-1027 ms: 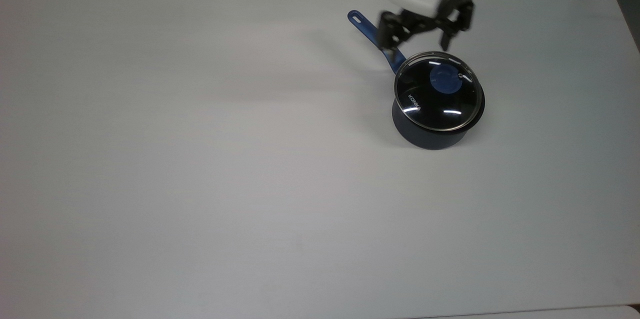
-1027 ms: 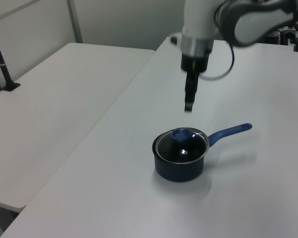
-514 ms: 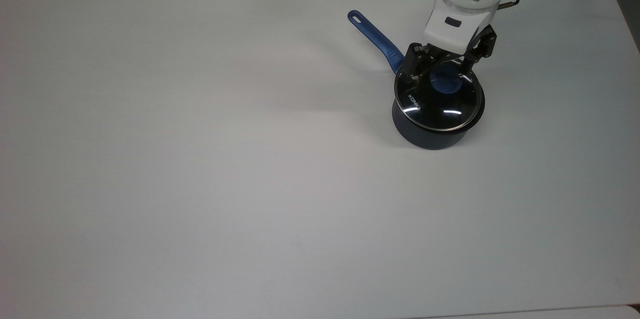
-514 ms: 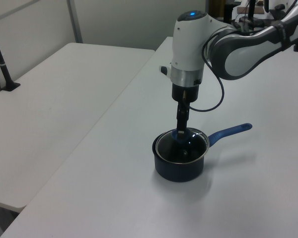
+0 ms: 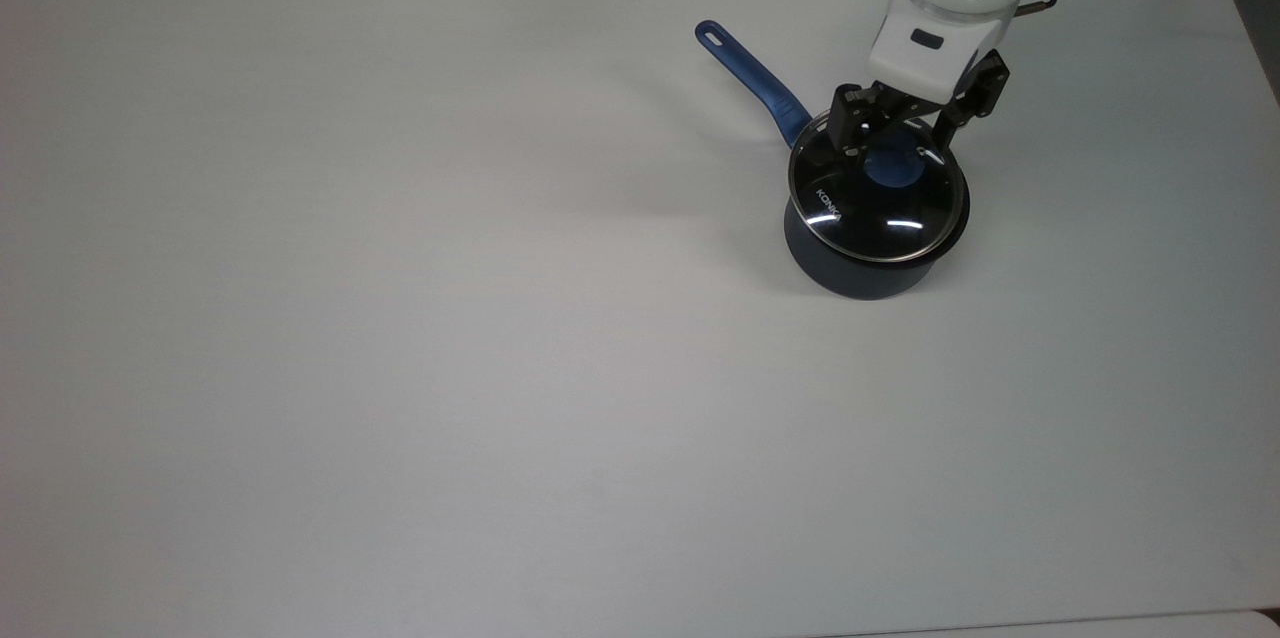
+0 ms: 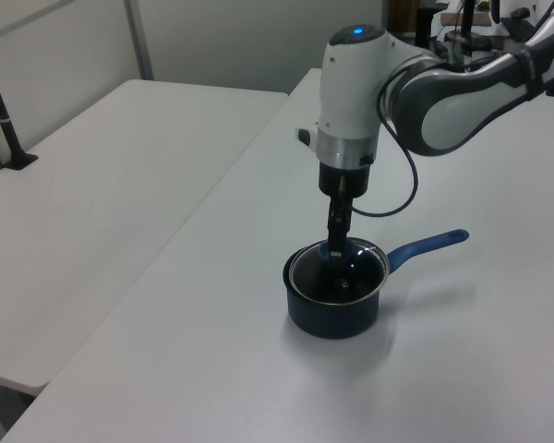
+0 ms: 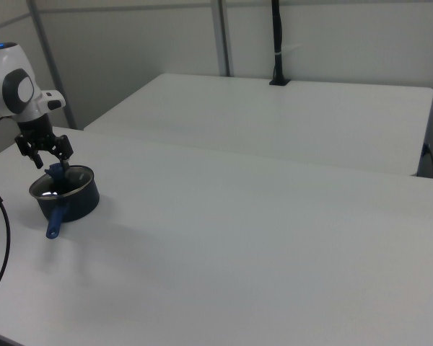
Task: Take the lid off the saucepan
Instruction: 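Lower the gripper onto the blue knob and close on it, then lift the glass lid off the saucepan and carry it beside the pan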
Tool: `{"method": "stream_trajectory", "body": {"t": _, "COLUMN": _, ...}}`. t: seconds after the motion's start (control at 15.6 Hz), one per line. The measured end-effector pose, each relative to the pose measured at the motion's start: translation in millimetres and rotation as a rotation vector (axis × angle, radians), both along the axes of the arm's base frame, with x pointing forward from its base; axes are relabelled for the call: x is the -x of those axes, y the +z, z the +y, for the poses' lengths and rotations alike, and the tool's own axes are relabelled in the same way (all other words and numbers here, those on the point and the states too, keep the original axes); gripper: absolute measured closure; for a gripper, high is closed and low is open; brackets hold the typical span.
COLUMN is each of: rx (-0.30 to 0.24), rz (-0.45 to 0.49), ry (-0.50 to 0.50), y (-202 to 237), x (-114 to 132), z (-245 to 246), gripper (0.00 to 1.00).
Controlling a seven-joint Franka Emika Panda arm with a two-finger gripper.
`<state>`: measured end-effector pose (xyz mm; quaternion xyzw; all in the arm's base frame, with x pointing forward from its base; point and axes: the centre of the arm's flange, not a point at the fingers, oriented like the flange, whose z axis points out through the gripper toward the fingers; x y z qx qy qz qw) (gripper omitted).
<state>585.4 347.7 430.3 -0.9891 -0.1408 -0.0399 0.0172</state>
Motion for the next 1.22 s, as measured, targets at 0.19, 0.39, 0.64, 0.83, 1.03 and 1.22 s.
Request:
{"method": "stream_trajectory", "body": {"t": 0.19, "rx": 0.008, "rz": 0.004, "ry": 0.002, "y": -5.1, "x": -0.5, "z": 0.5, "gripper": 0.14}}
{"method": "stream_trajectory", "body": {"t": 0.39, "rx": 0.008, "rz": 0.004, "ry": 0.001, "y": -5.4, "x": -0.9, "z": 0.0, "gripper": 0.16}}
{"method": "stream_trajectory", "body": {"t": 0.64, "rx": 0.015, "rz": 0.001, "ry": 0.004, "y": -5.9, "x": -1.3, "z": -0.5, "gripper": 0.30}}
{"method": "stream_trajectory", "body": {"t": 0.83, "rx": 0.018, "rz": -0.002, "ry": 0.005, "y": -5.6, "x": -1.6, "z": -0.8, "gripper": 0.39}}
{"method": "stream_trajectory", "body": {"t": 1.03, "rx": 0.019, "rz": -0.003, "ry": 0.003, "y": -5.3, "x": -2.4, "z": -1.8, "gripper": 0.39}}
{"method": "stream_trajectory", "body": {"t": 1.22, "rx": 0.017, "rz": -0.014, "ry": -0.009, "y": 0.6, "x": -7.1, "z": -8.6, "gripper": 0.39}}
